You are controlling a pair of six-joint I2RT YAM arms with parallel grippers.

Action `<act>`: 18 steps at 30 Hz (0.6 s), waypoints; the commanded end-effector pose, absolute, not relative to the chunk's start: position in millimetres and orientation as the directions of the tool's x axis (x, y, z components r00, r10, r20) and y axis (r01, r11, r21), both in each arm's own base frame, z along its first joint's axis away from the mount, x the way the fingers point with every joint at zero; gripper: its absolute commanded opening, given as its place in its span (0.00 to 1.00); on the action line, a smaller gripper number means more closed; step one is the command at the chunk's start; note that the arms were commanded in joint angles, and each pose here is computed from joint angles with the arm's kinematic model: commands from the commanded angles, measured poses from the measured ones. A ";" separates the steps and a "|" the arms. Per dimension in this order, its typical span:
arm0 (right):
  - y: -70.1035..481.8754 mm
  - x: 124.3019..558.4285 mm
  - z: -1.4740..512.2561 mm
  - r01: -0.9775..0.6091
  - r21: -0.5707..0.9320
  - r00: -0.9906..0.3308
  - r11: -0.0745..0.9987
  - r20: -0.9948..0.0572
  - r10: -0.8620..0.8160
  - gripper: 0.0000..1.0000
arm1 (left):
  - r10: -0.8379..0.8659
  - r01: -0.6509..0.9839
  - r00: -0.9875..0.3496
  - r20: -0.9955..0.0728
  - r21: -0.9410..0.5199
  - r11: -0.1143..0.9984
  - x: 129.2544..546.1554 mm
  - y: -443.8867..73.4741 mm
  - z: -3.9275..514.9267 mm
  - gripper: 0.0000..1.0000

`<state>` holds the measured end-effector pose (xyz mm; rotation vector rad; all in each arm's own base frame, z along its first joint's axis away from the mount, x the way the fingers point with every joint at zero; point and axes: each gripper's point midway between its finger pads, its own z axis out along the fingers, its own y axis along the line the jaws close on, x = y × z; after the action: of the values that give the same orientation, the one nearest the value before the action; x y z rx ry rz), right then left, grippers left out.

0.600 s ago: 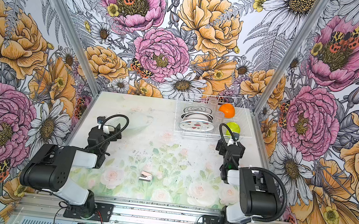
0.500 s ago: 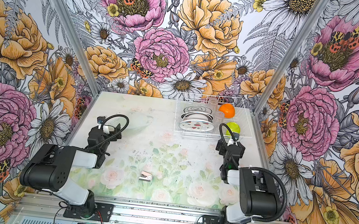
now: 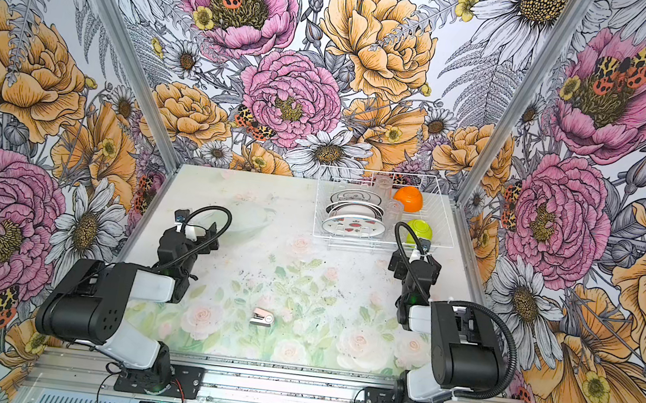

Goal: Unload the mixed dishes from the dish rack

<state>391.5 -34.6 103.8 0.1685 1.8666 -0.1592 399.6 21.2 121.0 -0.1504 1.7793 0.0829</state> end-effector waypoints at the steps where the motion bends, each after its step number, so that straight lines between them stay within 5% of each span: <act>1: -35.1 399.0 113.7 0.205 -0.036 -0.263 0.978 -0.965 0.019 0.99 | -0.053 -0.136 -0.182 -0.982 -0.028 0.990 405.2 22.1 128.9 0.99; 18: -35.5 396.3 117.4 0.222 -0.046 -0.253 0.974 -0.967 0.012 0.99 | -0.030 -0.149 -0.170 -0.985 -0.004 0.989 403.2 18.8 134.2 0.99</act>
<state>391.4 -34.6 104.1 0.1716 1.8656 -0.1661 399.6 20.6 121.0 -0.1462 1.7797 0.0836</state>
